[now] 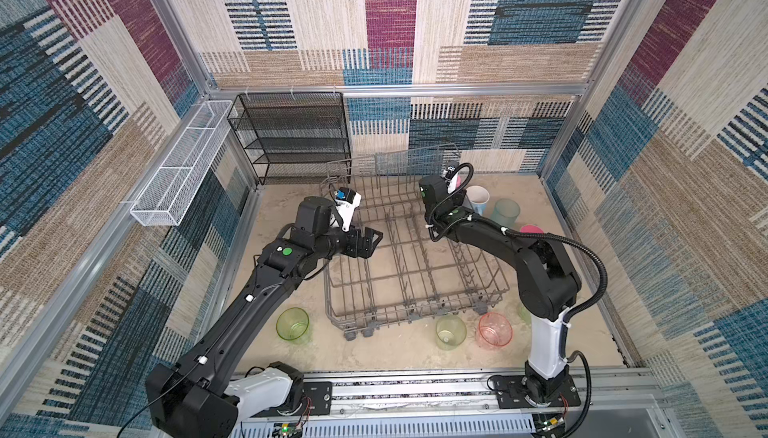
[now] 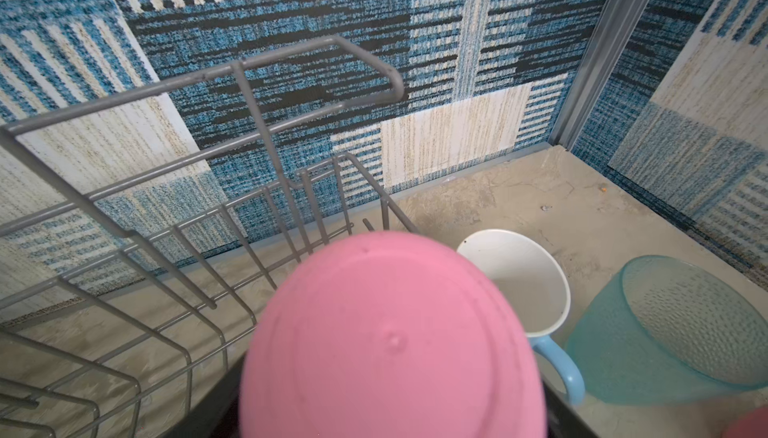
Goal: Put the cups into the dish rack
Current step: 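Lower the pink cup upside down into the rack's far edge, open right gripper, then lower the left gripper onto the green cup while the right gripper moves over the rack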
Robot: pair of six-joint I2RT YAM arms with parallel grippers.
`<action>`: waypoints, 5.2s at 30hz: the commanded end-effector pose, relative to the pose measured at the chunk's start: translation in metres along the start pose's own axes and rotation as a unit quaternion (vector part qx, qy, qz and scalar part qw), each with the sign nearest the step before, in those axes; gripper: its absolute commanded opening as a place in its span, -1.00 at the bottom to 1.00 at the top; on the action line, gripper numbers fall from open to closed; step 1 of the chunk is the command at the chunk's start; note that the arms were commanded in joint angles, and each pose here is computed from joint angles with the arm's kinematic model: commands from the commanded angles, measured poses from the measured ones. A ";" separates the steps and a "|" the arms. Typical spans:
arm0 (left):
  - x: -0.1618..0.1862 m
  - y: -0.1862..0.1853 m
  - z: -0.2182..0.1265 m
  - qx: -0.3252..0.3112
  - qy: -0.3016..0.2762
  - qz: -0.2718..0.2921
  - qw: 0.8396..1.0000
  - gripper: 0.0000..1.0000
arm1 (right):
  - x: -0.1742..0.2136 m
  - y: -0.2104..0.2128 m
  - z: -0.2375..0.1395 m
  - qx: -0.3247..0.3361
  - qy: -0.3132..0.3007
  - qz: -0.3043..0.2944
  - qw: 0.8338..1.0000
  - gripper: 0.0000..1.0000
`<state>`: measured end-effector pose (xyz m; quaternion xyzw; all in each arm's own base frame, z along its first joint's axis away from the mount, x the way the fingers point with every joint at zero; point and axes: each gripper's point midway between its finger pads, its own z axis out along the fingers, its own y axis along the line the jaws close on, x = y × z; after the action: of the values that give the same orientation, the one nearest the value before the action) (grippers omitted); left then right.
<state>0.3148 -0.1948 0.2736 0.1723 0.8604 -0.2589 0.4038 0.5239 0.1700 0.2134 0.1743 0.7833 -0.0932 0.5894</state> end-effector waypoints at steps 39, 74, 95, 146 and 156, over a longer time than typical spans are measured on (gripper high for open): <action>-0.005 0.005 0.004 0.004 -0.011 -0.002 1.000 0.88 | 0.076 0.002 0.031 0.049 0.031 -0.010 0.998 0.58; -0.007 0.020 0.004 -0.016 -0.013 -0.014 1.000 0.95 | -0.042 0.036 -0.052 -0.163 0.038 0.008 0.986 0.98; -0.003 0.077 -0.042 -0.226 0.034 -0.077 0.970 0.87 | -0.038 0.039 -0.118 -0.337 0.023 -0.119 0.934 0.98; 0.174 0.099 -0.120 -0.380 0.164 -0.602 0.683 0.35 | 0.024 0.065 -0.332 -0.687 -0.134 -0.292 0.651 0.98; 0.188 0.113 -0.117 -0.419 0.138 -0.628 0.641 0.29 | 0.020 0.065 -0.340 -0.695 -0.138 -0.289 0.644 0.98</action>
<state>0.1833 -0.0249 0.1579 -0.5387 0.8402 -0.0482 0.0397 0.2448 0.3512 0.2878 -0.5315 0.5524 0.2843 0.5758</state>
